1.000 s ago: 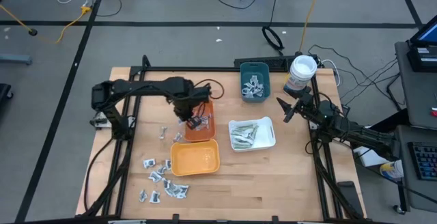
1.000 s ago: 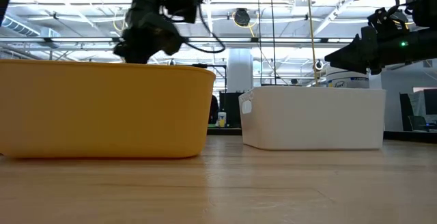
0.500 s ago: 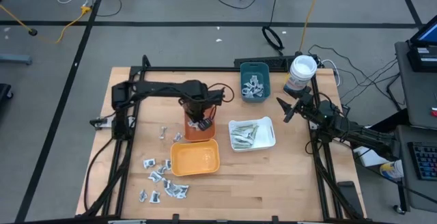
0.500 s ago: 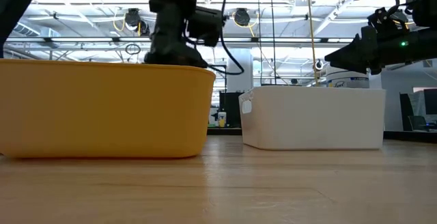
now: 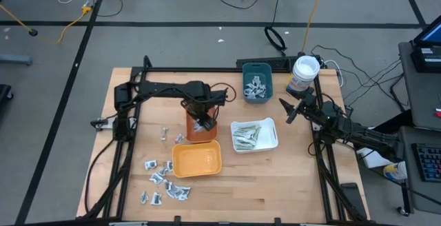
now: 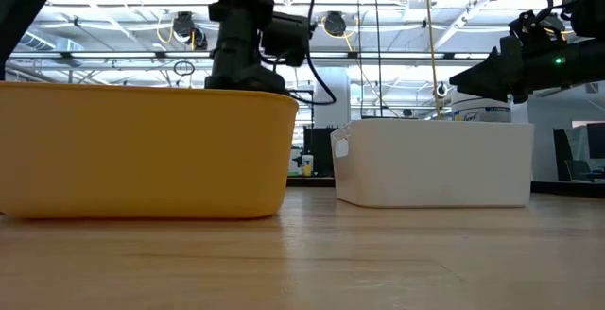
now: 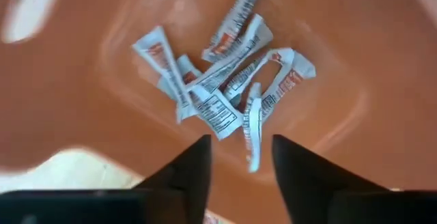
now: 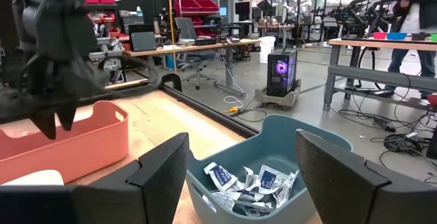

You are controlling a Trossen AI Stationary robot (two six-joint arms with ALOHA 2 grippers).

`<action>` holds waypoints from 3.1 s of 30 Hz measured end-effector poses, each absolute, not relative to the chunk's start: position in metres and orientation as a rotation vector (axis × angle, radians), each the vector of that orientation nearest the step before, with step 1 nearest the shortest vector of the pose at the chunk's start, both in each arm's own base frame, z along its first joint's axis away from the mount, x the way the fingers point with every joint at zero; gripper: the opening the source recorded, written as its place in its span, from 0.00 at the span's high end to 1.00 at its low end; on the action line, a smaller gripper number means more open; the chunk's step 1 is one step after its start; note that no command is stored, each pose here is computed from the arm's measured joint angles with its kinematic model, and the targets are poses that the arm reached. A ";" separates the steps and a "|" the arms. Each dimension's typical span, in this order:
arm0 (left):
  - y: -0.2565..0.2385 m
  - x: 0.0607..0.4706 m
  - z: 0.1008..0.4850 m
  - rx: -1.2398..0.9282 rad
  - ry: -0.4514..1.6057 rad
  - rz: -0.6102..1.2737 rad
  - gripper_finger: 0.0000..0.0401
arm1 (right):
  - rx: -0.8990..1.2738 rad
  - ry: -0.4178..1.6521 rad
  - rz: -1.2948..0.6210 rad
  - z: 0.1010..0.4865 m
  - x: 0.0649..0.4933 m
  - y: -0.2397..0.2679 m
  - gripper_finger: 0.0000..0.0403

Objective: Pick & Place First Aid Supplies
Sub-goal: Put the orange sachet into the orange bin

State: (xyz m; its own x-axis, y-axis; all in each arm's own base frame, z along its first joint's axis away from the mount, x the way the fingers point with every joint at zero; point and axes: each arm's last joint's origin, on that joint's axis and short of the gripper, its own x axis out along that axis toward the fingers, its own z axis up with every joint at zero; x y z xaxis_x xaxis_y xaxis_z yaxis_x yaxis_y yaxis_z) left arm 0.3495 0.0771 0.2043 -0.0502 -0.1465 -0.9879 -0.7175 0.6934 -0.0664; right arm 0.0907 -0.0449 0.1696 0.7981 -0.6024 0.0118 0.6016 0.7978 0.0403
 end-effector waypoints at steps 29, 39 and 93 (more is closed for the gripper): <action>0.072 0.247 0.215 -1.035 1.420 0.945 0.29 | 0.035 -0.025 -0.646 0.170 0.091 -0.045 0.35; 0.060 0.207 0.208 -1.077 1.413 0.988 0.25 | 0.035 -0.025 -0.646 0.170 0.091 -0.045 0.35; 0.050 0.186 0.195 -1.034 1.500 0.786 0.99 | 0.035 -0.025 -0.646 0.170 0.091 -0.045 0.35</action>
State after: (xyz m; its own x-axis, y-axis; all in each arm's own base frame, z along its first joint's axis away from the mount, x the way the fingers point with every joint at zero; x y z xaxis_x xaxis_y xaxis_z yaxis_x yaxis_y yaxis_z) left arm 0.1864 0.0504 0.1945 -0.0215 -0.1894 -0.9817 -0.9150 0.3993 -0.0570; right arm 0.0907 -0.0449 0.1697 0.7980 -0.6025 0.0122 0.6017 0.7977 0.0402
